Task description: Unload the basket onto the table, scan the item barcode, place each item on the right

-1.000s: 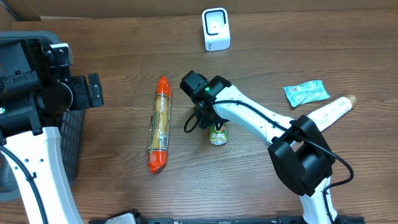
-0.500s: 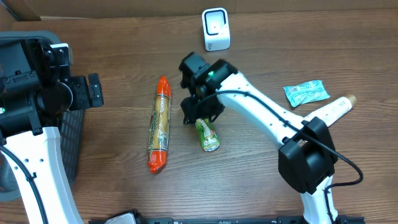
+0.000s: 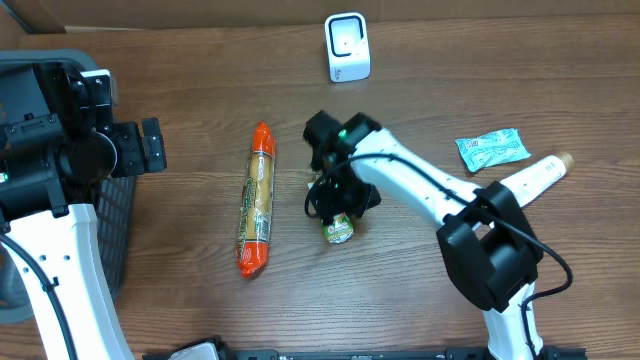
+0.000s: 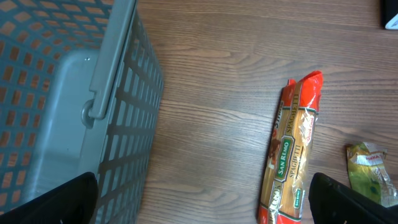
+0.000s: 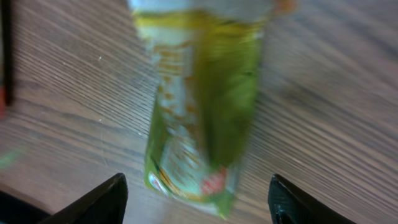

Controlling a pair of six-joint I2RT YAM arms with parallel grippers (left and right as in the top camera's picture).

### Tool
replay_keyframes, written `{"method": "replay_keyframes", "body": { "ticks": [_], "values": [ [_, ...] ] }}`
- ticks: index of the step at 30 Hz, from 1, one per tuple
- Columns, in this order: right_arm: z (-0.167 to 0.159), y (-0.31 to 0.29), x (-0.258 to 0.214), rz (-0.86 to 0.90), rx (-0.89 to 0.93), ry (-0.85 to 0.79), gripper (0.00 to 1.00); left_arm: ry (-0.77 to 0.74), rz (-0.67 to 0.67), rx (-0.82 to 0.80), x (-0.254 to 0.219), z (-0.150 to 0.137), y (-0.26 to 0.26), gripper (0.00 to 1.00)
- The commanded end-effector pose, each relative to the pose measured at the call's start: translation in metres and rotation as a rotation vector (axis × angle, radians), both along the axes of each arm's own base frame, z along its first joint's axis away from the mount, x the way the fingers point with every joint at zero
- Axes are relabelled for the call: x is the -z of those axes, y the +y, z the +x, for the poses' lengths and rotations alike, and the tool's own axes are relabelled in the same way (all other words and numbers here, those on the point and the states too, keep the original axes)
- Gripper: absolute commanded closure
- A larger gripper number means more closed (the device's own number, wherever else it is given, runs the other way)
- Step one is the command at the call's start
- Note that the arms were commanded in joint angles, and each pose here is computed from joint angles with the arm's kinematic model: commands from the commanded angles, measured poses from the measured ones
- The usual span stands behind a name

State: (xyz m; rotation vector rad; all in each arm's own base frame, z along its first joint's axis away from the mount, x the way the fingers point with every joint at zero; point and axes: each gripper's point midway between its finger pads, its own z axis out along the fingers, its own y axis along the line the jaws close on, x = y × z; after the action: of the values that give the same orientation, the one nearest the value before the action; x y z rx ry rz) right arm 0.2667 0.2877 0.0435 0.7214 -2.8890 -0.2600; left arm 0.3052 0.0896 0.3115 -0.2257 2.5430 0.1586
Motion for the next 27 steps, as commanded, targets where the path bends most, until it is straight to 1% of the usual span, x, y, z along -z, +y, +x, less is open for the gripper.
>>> {"method": "replay_keyframes", "body": {
  "ticks": [1, 4, 7, 9, 10, 11, 13, 17, 21, 24, 26, 27],
  "values": [
    [-0.005, 0.001, 0.005, 0.006, -0.031, -0.02, 0.3, -0.005, 0.015, 0.012, -0.003, 0.0, 0.0, 0.01],
    [-0.008, 0.003, 0.014, 0.013, -0.039, -0.028, 0.35, -0.005, 0.015, 0.012, -0.003, 0.0, 0.0, 0.01],
    [-0.008, 0.002, 0.015, 0.007, -0.039, -0.027, 0.47, -0.005, 0.015, 0.012, -0.003, 0.0, 0.0, 0.0],
    [-0.007, 0.0, 0.015, 0.001, -0.037, -0.032, 0.78, -0.005, 0.015, 0.012, -0.003, 0.0, 0.0, 0.0],
    [-0.006, -0.001, 0.016, -0.006, -0.033, -0.036, 0.88, -0.005, 0.015, 0.012, -0.003, 0.0, 0.0, 0.0],
    [-0.005, -0.001, 0.016, -0.009, -0.033, -0.038, 0.92, -0.005, 0.015, 0.012, -0.003, 0.0, 0.0, 0.01],
    [-0.004, -0.003, 0.016, -0.015, -0.032, -0.044, 0.96, -0.005, 0.015, 0.012, -0.003, 0.0, 0.0, 0.0],
    [0.005, -0.015, 0.016, -0.086, -0.006, -0.09, 0.96, -0.005, 0.015, 0.012, -0.003, 0.0, 0.0, 0.01],
    [0.027, -0.052, -0.005, -0.275, 0.074, -0.201, 0.96, -0.005, 0.015, 0.012, -0.003, 0.0, 0.0, 0.01],
    [0.046, -0.09, -0.038, -0.48, 0.178, -0.348, 0.96, -0.005, 0.015, 0.012, -0.003, 0.0, 0.0, 0.0],
    [0.052, -0.109, -0.056, -0.583, 0.216, -0.413, 0.96, -0.005, 0.015, 0.012, -0.003, 0.0, 0.0, 0.0],
    [0.052, -0.113, -0.058, -0.606, 0.231, -0.426, 0.96, -0.005, 0.015, 0.012, -0.003, 0.0, 0.0, 0.0]
  ]
}}
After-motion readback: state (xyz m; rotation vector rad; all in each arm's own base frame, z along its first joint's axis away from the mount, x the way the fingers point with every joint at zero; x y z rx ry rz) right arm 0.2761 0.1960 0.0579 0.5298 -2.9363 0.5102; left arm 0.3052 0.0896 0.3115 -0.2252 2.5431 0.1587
